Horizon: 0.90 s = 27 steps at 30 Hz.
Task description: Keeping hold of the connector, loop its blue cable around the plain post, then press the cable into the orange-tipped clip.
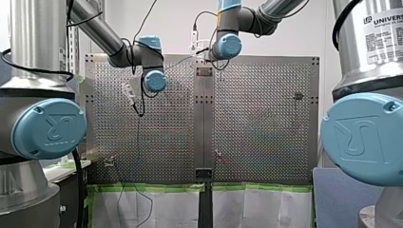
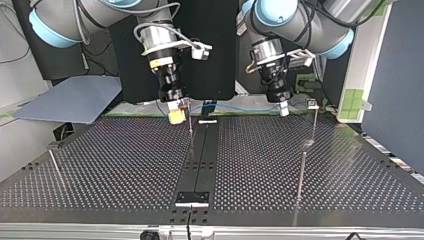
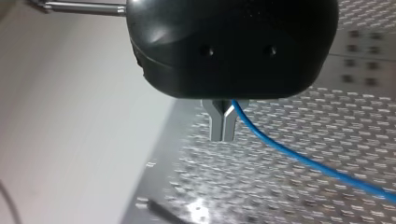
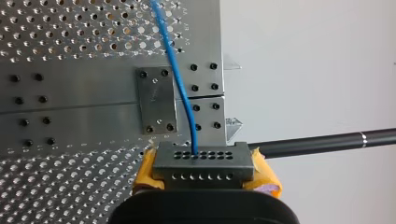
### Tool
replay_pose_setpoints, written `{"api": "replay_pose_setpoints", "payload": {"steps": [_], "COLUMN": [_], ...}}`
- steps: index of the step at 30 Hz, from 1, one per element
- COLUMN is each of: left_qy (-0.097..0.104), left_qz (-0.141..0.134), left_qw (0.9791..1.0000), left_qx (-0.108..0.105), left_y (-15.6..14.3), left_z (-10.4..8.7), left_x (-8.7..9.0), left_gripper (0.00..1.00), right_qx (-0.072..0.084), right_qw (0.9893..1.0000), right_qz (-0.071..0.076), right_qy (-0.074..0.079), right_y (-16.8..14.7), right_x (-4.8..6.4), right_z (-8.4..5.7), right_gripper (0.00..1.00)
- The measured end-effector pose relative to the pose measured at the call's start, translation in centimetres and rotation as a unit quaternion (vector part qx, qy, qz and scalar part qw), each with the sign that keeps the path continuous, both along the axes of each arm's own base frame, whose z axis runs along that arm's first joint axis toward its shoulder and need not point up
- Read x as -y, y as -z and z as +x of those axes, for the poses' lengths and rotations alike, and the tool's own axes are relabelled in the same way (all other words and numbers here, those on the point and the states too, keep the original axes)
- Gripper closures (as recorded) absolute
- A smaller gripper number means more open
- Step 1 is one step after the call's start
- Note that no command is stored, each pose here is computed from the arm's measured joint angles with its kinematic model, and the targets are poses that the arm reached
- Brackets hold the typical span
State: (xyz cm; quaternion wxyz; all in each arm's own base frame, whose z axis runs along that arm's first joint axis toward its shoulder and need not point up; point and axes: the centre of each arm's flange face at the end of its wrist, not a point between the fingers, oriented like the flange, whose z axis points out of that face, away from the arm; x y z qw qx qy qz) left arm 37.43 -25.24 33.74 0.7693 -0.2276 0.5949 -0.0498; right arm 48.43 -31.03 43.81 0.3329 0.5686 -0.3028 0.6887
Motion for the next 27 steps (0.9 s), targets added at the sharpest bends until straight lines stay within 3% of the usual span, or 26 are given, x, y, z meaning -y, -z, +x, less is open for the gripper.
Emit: {"api": "replay_pose_setpoints", "payload": {"steps": [6,13,21,27], "left_qy": [-0.005,-0.009,-0.013,-0.014], "left_qz": [-0.014,-0.023,-0.008,0.006], "left_qw": [0.9994,0.9979,0.9977,0.9983], "left_qx": [0.032,0.059,0.066,0.056], "left_y": [-5.4,-10.5,-14.2,-15.3], "left_z": [0.2,-0.2,1.8,3.8], "left_x": [-0.8,-1.8,-4.0,-5.5], "left_gripper": [1.00,1.00,1.00,1.00], "right_qx": [-0.018,-0.035,-0.030,-0.023], "right_qw": [0.9997,0.9988,0.9990,0.9991], "right_qz": [0.016,0.031,0.028,0.023], "right_qy": [-0.003,-0.011,-0.020,-0.028], "right_y": [0.3,1.1,-1.0,-3.2], "right_x": [0.6,2.5,3.9,4.7], "right_z": [-0.1,0.8,1.4,1.5], "right_gripper": [1.00,1.00,1.00,1.00]}}
